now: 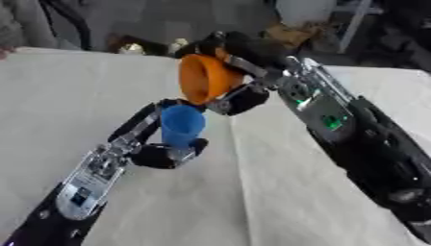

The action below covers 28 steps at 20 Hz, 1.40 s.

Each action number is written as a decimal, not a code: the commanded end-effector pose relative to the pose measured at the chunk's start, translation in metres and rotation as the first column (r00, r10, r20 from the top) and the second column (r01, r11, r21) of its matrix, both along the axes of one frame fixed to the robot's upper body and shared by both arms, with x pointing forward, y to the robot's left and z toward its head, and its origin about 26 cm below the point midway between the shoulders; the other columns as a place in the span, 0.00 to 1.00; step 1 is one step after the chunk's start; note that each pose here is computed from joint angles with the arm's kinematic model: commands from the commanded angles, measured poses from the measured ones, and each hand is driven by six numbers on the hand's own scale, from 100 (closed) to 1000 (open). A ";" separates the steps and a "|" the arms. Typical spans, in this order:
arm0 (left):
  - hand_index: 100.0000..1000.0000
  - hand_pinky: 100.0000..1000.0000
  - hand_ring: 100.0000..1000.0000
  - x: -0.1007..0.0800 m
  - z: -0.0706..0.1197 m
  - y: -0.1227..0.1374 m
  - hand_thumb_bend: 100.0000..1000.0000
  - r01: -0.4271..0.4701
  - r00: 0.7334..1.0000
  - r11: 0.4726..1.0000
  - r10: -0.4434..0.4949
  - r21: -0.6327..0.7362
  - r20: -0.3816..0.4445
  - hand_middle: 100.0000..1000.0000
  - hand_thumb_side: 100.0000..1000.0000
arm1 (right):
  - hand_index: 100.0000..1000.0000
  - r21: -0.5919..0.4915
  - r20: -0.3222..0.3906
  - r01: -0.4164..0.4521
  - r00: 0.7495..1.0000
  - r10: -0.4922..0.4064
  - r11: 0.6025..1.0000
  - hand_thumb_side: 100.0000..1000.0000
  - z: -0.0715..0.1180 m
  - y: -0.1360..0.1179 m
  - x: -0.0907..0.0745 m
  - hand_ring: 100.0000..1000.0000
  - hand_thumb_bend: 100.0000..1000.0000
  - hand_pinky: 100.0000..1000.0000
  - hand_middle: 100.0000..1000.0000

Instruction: Pour the contents of one cup into another cup.

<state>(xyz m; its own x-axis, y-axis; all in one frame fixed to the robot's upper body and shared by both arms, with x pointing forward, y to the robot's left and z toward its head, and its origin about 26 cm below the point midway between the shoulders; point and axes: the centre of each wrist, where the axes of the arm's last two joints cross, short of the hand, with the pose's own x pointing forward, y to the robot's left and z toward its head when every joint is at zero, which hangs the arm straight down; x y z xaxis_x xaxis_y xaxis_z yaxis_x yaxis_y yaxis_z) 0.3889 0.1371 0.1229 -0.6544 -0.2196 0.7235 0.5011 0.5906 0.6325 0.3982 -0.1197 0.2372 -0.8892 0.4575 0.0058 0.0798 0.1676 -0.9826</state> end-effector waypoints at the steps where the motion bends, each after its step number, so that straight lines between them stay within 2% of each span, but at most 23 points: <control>1: 0.76 0.11 0.39 0.001 0.010 0.002 0.00 0.000 1.000 1.000 0.001 -0.009 0.027 0.21 0.21 | 0.87 -0.032 0.076 -0.007 0.997 0.010 0.999 0.00 0.013 0.000 -0.003 0.42 0.00 0.65 0.37; 7: 0.76 0.11 0.39 0.001 0.011 0.001 0.00 0.002 1.000 1.000 -0.002 -0.011 0.029 0.21 0.21 | 0.88 -0.094 0.143 -0.013 0.989 0.026 0.996 0.00 0.015 0.006 -0.006 0.43 0.00 0.65 0.38; 9: 0.76 0.11 0.39 0.001 0.012 0.001 0.00 0.002 1.000 1.000 -0.002 -0.011 0.030 0.21 0.21 | 0.89 -0.113 0.167 -0.011 0.986 0.030 0.993 0.00 0.016 0.007 -0.007 0.43 0.00 0.65 0.36; 15: 0.76 0.11 0.39 0.001 0.012 0.000 0.00 0.004 1.000 1.000 -0.004 -0.012 0.029 0.21 0.21 | 0.89 -0.158 0.229 0.004 0.973 0.033 0.987 0.00 0.018 0.008 -0.008 0.36 0.00 0.65 0.37; 28: 0.76 0.11 0.39 0.000 0.014 -0.001 0.00 0.010 0.999 1.000 -0.009 -0.011 0.031 0.21 0.20 | 0.90 -0.237 0.340 0.050 0.940 0.034 0.970 0.00 0.022 0.012 -0.010 0.40 0.00 0.66 0.40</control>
<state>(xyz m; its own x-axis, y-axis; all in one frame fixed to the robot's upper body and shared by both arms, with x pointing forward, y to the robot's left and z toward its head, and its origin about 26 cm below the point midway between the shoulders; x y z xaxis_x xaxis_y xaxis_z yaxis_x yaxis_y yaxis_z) 0.3883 0.1365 0.1246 -0.6557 -0.2168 0.7232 0.5007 0.5920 0.6315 0.3920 -0.1092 0.2444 -0.8334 0.4250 -0.3534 0.3603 -0.0672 -0.9304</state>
